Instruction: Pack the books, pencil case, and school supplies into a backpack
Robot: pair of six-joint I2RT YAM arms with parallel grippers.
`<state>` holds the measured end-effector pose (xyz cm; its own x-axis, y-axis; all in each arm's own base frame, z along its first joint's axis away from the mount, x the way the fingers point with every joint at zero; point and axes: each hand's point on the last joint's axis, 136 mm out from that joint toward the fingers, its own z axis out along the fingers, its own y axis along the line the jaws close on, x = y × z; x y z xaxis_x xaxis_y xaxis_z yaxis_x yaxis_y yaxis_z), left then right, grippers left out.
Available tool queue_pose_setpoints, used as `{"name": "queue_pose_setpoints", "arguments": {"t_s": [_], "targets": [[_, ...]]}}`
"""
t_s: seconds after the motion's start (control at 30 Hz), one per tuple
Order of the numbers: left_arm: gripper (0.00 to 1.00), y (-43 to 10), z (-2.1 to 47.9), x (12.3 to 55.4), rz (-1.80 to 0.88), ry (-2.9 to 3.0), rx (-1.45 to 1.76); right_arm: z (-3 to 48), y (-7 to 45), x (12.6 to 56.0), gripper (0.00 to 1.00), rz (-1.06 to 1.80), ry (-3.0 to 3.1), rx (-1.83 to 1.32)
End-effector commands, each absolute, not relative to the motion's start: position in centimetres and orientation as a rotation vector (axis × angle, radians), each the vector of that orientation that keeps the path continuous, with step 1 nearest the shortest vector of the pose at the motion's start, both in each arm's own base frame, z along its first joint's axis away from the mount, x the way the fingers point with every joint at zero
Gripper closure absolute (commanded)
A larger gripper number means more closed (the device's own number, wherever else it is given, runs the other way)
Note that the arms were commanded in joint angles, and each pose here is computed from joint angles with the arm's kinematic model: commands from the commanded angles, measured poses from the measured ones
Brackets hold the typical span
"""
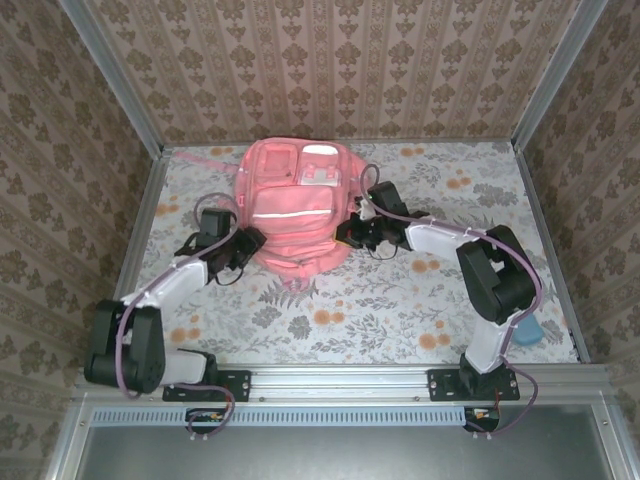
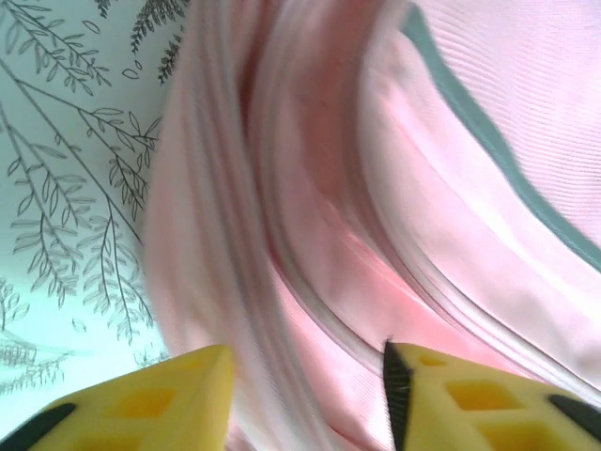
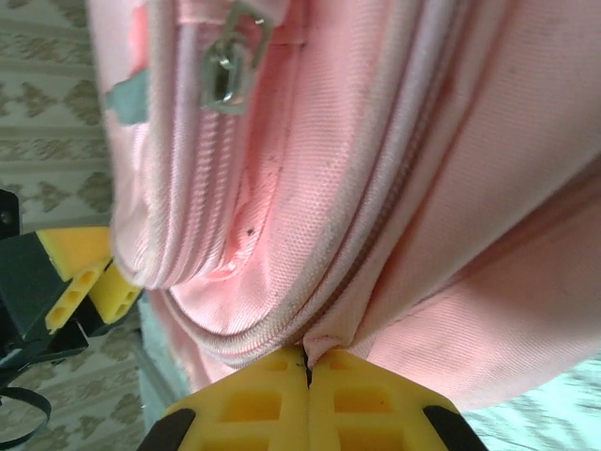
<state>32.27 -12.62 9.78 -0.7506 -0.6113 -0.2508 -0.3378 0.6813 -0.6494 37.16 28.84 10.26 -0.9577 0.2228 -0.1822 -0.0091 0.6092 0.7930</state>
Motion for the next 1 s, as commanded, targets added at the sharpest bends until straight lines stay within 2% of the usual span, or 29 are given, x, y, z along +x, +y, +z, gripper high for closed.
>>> {"name": "queue_pose_setpoints", "arguments": {"t_s": [0.0,0.17,0.43,0.63,0.97], "targets": [[0.46,-12.4,10.4,30.0,-0.832,2.469,-0.728,17.4,31.0,38.4,1.00,1.474,2.337,0.121],[0.41,-13.3,11.9,28.7,-0.996,2.397,-0.789,20.5,31.4,39.0,1.00,1.521,2.234,0.127],[0.41,-15.4,13.3,29.1,-1.172,2.336,-0.799,22.2,32.2,38.5,1.00,1.580,2.203,0.100],[0.51,-16.2,13.9,30.3,-1.207,2.304,-0.807,22.1,32.3,38.0,1.00,1.580,2.209,0.095],[0.56,-17.6,10.9,29.9,-1.171,2.374,-0.938,21.9,32.3,37.9,1.00,1.577,2.214,0.103]]}}
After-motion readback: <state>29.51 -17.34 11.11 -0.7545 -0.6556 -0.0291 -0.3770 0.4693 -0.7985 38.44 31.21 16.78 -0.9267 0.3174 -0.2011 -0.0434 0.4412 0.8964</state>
